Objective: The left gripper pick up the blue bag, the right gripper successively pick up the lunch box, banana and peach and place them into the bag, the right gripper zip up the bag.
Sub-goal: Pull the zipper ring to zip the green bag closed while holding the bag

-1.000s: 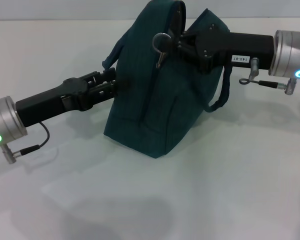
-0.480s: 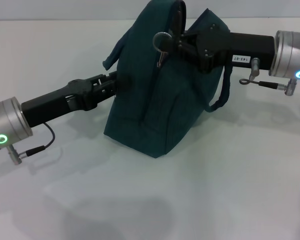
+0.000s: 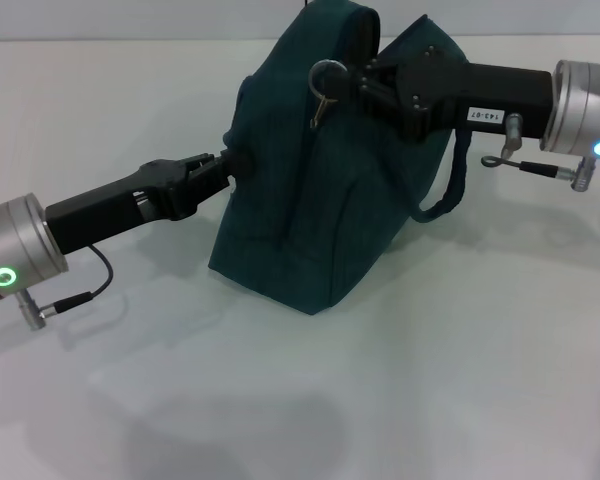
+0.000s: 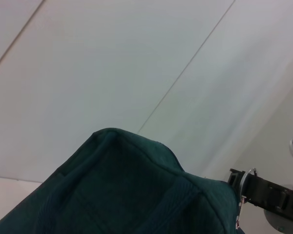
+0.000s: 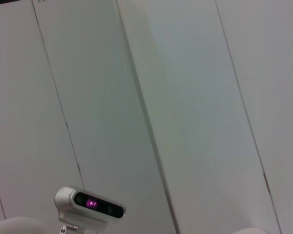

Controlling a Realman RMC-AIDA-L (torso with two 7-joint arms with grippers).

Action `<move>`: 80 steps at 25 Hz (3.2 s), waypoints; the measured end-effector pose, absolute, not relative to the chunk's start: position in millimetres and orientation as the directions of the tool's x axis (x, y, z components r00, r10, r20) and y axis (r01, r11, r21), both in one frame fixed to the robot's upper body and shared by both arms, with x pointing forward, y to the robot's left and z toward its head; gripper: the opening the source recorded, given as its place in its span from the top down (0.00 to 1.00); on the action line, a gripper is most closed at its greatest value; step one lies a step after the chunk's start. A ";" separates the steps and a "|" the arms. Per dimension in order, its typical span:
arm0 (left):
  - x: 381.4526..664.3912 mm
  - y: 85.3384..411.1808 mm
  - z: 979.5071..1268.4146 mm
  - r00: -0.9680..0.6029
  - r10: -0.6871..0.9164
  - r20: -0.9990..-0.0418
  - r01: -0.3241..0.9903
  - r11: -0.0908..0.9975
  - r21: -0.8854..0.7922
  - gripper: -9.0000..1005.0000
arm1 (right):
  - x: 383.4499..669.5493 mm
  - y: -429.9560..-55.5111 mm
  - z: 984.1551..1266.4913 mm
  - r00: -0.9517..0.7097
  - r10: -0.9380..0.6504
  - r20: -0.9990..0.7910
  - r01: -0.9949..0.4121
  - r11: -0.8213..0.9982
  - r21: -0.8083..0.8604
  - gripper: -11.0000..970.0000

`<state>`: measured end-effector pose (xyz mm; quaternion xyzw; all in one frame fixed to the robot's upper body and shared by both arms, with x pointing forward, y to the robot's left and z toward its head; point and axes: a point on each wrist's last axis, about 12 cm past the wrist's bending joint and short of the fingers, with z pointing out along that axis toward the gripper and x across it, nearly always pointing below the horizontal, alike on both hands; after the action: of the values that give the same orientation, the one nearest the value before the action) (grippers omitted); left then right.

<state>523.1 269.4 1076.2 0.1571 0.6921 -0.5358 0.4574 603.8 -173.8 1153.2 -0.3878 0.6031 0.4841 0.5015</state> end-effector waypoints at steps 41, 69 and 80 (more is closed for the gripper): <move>504.4 251.4 1071.4 -0.560 -0.186 -0.808 0.769 0.246 -0.590 0.94 | 603.9 -202.6 1134.8 -0.461 0.300 -0.835 -0.779 0.314 0.543 0.94; 484.1 283.6 1071.2 -0.553 -0.264 -0.790 0.745 0.269 -0.611 0.78 | 608.6 -216.2 1129.0 -0.410 0.388 -0.826 -0.729 0.405 0.552 0.94; 522.4 315.1 1102.3 -0.523 -0.429 -0.737 0.660 0.343 -0.668 0.49 | 606.1 -218.2 1129.0 -0.402 0.387 -0.830 -0.738 0.400 0.544 0.93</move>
<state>522.4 315.1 1102.3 0.0870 0.6638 -0.5665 0.4806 606.1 -218.2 1129.0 -0.1354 0.6474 0.5306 0.5300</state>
